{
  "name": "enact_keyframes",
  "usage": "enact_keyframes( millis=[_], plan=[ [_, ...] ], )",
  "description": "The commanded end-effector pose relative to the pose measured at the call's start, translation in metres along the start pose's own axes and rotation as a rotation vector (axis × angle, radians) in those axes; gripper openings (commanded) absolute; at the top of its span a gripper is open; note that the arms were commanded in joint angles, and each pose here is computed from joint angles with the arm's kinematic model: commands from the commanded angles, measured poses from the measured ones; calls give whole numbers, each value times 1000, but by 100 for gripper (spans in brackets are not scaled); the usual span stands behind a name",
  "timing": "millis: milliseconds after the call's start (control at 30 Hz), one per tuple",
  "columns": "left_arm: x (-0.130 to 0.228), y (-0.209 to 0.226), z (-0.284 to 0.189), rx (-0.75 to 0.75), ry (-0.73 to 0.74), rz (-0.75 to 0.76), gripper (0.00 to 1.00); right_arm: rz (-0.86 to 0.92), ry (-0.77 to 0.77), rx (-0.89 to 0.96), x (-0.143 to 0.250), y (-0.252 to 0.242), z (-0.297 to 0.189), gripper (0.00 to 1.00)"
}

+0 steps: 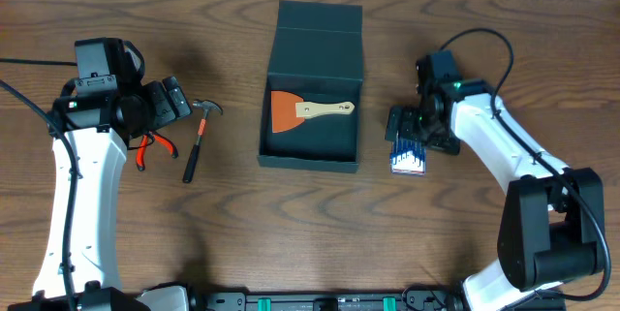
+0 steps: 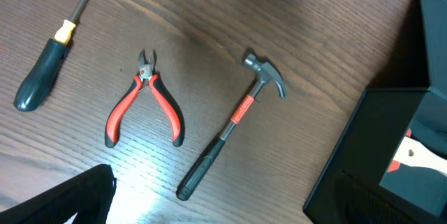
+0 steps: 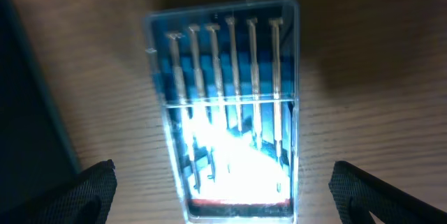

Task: Pack container
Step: 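Grasp the clear precision screwdriver case with the right gripper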

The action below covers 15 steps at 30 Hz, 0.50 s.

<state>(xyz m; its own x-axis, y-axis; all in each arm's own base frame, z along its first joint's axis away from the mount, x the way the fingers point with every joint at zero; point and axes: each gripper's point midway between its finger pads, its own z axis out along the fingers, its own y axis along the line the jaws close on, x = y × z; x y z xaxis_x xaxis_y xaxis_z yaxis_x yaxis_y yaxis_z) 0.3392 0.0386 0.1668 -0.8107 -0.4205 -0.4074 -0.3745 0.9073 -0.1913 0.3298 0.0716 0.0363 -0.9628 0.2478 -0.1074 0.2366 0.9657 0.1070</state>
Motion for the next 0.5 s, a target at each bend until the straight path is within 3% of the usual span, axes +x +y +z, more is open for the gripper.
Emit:
enact_keyframes(
  millis=[0,233,467],
  plan=[
    [1,4,-1,-16,4,6,98,20,13,10,10,-6,12,99],
    [4,5,-1,-19,17,5,98,15,-29,-10,9,-8,27,97],
    [4,5,-1,-20,18,4,98,16,-40,-14,12,-11,36,88]
  ],
)
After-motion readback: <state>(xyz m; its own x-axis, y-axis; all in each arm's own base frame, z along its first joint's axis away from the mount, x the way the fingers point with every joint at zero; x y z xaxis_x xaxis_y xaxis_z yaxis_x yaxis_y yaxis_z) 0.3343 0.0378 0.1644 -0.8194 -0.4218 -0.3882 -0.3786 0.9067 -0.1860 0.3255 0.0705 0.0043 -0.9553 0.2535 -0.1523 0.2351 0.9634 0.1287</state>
